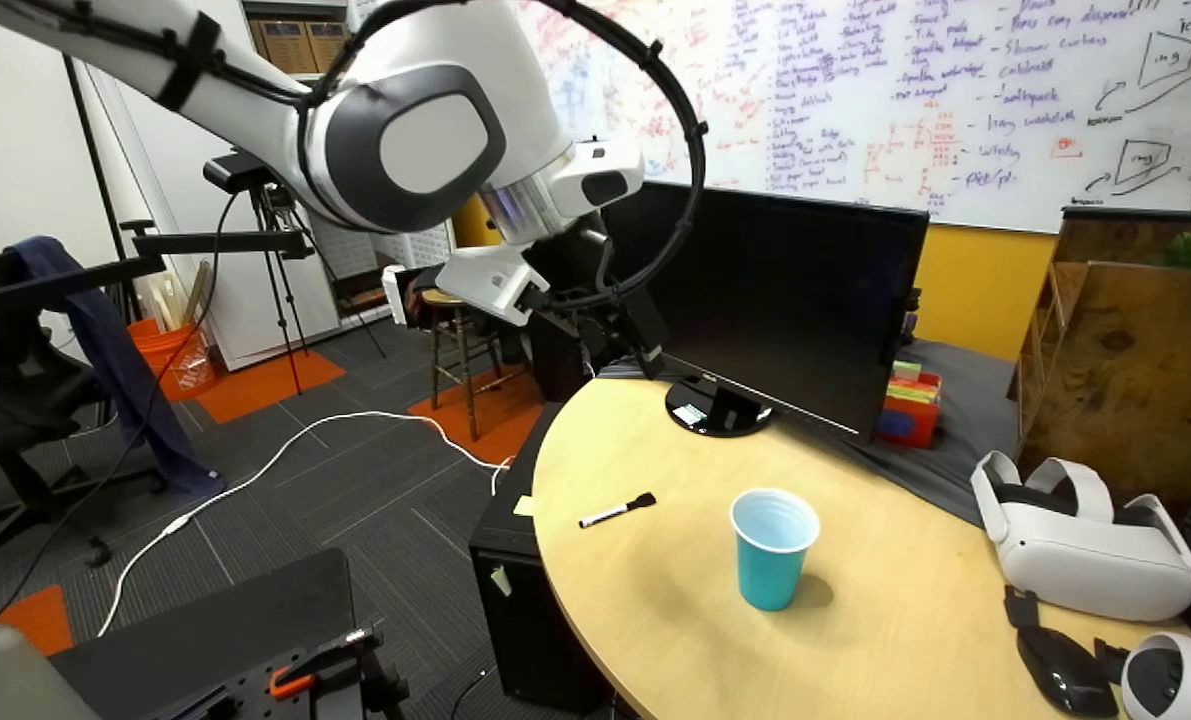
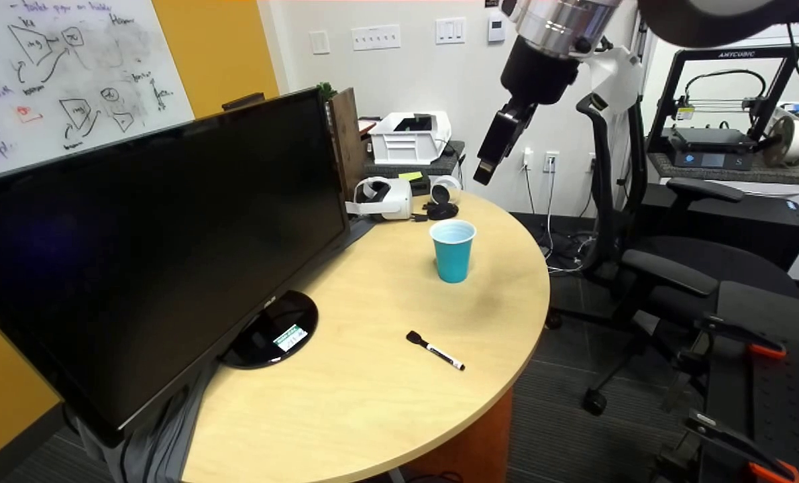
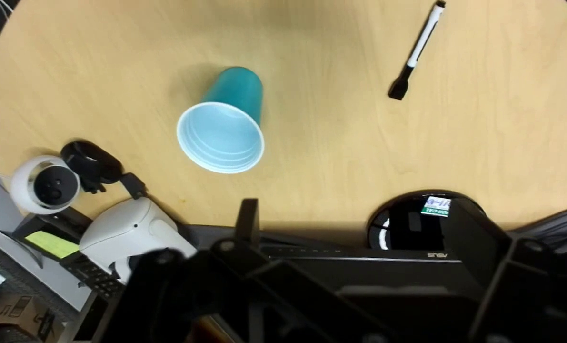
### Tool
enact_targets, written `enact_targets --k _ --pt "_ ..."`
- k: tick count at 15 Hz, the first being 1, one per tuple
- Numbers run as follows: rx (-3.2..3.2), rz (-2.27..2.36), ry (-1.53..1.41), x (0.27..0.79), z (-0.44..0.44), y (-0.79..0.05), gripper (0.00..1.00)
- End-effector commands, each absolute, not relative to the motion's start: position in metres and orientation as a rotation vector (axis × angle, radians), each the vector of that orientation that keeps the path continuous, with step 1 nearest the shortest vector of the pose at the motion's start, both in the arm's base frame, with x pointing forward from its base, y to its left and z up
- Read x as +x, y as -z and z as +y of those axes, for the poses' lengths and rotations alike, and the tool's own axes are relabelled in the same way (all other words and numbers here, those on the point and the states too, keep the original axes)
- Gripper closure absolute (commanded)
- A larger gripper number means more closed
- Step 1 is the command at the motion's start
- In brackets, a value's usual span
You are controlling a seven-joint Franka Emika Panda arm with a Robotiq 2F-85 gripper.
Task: Put the marker inside the light blue cup
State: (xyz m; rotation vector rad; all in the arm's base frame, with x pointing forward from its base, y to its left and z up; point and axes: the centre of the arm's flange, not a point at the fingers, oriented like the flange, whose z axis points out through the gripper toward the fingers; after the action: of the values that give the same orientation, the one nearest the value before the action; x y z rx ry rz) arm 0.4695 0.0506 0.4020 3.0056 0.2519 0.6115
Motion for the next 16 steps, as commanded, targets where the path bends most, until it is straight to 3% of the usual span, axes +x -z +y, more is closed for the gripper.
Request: enact_targets --k 1,16 --pt "3.062 0.222 -0.633 0.490 0.079 -0.379 0.00" --pt "3.236 0.182 -0.357 0.533 0.136 -0.263 0.00"
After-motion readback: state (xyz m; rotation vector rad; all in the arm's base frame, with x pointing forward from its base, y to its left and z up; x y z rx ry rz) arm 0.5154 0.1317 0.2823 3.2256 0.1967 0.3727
